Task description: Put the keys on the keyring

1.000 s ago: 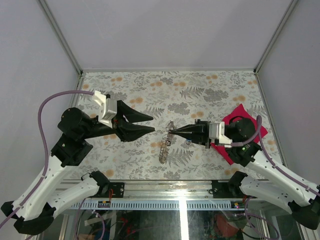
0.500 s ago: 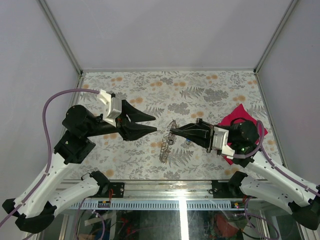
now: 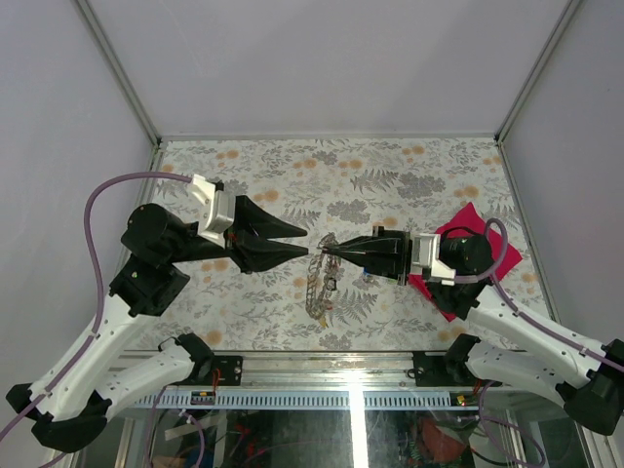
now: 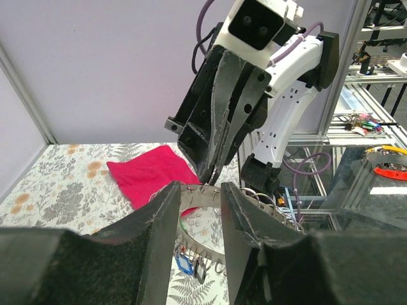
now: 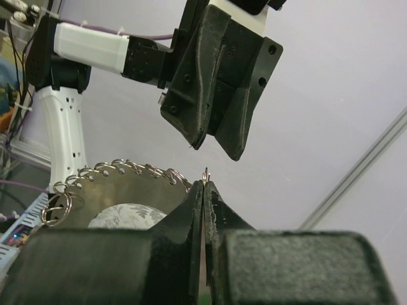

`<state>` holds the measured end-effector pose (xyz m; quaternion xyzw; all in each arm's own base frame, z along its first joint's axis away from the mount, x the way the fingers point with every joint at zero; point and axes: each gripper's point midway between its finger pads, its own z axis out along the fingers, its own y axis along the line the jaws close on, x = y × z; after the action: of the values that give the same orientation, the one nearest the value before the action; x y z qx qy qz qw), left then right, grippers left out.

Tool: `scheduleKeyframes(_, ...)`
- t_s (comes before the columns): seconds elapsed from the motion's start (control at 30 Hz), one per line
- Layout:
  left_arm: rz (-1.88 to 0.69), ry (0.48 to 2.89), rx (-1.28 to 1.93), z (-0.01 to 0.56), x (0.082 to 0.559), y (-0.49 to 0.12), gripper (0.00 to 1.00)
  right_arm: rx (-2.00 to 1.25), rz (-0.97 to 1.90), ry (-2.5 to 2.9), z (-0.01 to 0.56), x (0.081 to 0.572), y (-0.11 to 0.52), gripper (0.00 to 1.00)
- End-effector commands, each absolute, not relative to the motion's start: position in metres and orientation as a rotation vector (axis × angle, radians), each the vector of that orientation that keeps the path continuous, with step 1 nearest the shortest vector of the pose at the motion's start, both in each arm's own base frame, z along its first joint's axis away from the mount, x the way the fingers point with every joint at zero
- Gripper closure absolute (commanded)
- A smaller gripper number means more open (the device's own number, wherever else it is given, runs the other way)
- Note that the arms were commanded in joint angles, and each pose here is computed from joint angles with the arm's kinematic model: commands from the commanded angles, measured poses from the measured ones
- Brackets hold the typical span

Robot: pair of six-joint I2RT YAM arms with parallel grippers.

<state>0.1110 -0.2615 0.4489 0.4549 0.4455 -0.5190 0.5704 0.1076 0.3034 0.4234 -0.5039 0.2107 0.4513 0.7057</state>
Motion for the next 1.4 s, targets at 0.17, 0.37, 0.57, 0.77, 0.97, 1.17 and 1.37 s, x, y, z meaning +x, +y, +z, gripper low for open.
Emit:
scheduleKeyframes(0.17, -1.235, 0.909, 1.071, 0.479, 0.096, -0.257, 0.67, -0.950, 1.077, 0.332, 0.488, 0.093, 0.290, 1.00)
scheduleKeyframes(0.37, -1.252, 0.895, 1.079, 0.481, 0.094, -0.259, 0.68, -0.927, 1.105, 0.323, 0.494, 0.092, 0.291, 1.00)
scheduleKeyframes(0.57, -1.264, 0.894, 1.083, 0.481, 0.094, -0.260, 0.69, -0.918, 1.125, 0.310, 0.499, 0.089, 0.292, 1.00)
scheduleKeyframes(0.77, -1.275, 0.890, 1.079, 0.482, 0.095, -0.262, 0.71, -0.921, 1.145, 0.303, 0.501, 0.087, 0.296, 1.00)
scheduleKeyframes(0.97, -1.287, 0.882, 1.082, 0.483, 0.095, -0.264, 0.76, -0.927, 1.164, 0.297, 0.501, 0.086, 0.300, 1.00)
scheduleKeyframes(1.17, -1.295, 0.894, 1.088, 0.478, 0.097, -0.266, 0.82, -0.923, 1.170, 0.291, 0.503, 0.084, 0.301, 1.00)
scheduleKeyframes(1.37, -1.301, 0.908, 1.084, 0.474, 0.098, -0.267, 0.84, -0.915, 1.174, 0.281, 0.506, 0.082, 0.300, 1.00)
